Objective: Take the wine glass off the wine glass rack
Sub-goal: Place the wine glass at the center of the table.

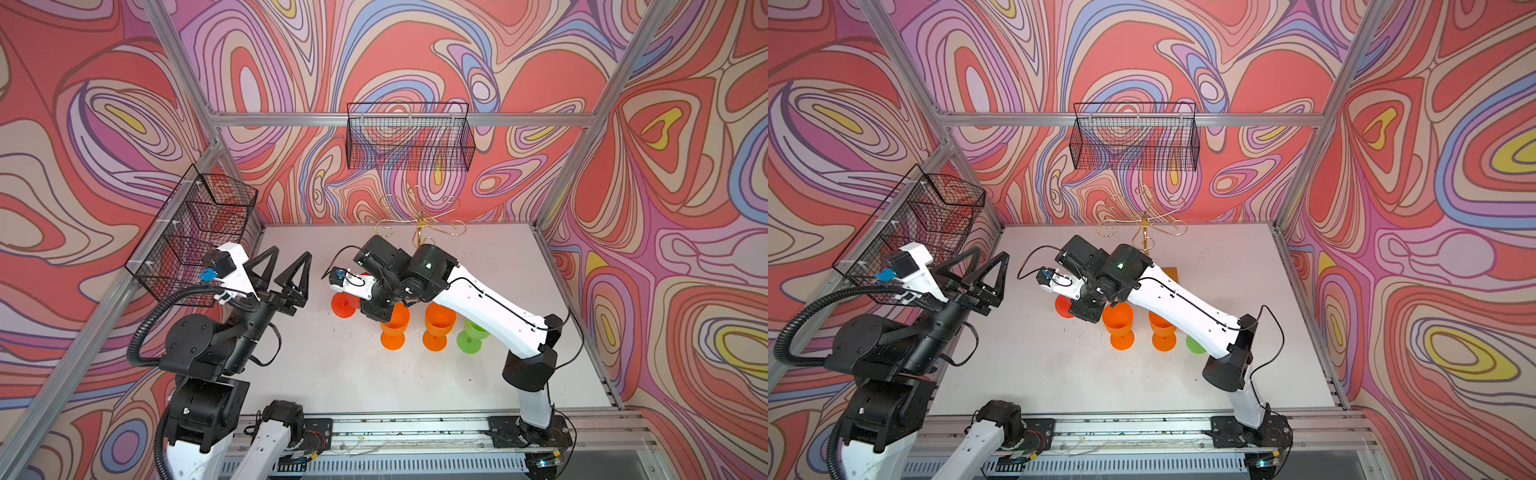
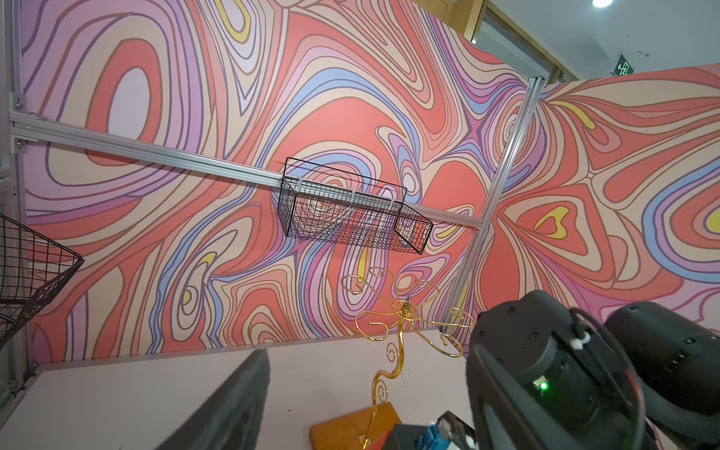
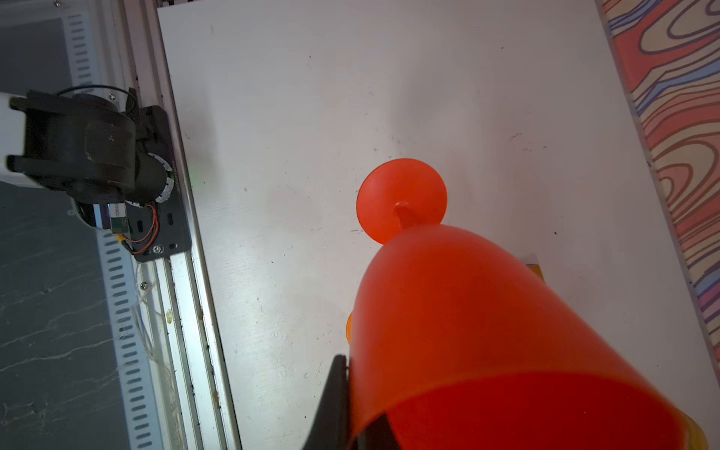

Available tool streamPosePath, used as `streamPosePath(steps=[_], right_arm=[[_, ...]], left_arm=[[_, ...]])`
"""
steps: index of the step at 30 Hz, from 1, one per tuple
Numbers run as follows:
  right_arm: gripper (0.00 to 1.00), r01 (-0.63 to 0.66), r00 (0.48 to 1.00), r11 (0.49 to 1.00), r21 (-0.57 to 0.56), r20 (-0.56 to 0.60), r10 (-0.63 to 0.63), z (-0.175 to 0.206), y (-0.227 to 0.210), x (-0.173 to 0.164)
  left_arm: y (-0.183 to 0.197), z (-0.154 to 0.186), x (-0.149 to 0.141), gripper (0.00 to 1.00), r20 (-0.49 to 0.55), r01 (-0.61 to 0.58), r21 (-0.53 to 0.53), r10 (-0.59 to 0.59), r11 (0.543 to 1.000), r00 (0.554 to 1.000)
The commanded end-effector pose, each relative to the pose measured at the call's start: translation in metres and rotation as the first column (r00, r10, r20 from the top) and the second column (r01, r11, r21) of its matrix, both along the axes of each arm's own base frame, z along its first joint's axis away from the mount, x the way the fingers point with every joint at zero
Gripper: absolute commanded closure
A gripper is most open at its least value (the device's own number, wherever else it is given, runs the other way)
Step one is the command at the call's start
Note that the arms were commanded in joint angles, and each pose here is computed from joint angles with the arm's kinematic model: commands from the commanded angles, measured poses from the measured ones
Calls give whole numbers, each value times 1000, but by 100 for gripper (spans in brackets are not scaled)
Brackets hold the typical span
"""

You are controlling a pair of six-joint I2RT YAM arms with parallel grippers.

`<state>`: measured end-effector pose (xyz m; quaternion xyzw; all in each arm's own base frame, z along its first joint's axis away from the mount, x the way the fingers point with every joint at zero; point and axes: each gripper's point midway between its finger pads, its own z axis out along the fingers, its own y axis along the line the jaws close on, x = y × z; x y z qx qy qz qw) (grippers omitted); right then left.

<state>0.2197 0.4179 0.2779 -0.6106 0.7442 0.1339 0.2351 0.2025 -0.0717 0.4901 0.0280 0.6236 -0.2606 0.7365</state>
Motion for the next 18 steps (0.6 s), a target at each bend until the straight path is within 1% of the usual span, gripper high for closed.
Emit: streamPosePath(steps=[1,9,18], right_arm=[[100,-2,1000,998,-55,-28,0,-16,-2,-7],[100,-7,999,990,-142,-49,0,-48,1,-11],[100,-46,997,978,-204,-75,31,-75,9,-20]], left_arm=[[2,7,-4,22,41,-7,1,7,1000,999],[8,10,-10,24,71,-35,-11,36,999,997],[7,10,-8,24,65,-36,-6,36,999,997]])
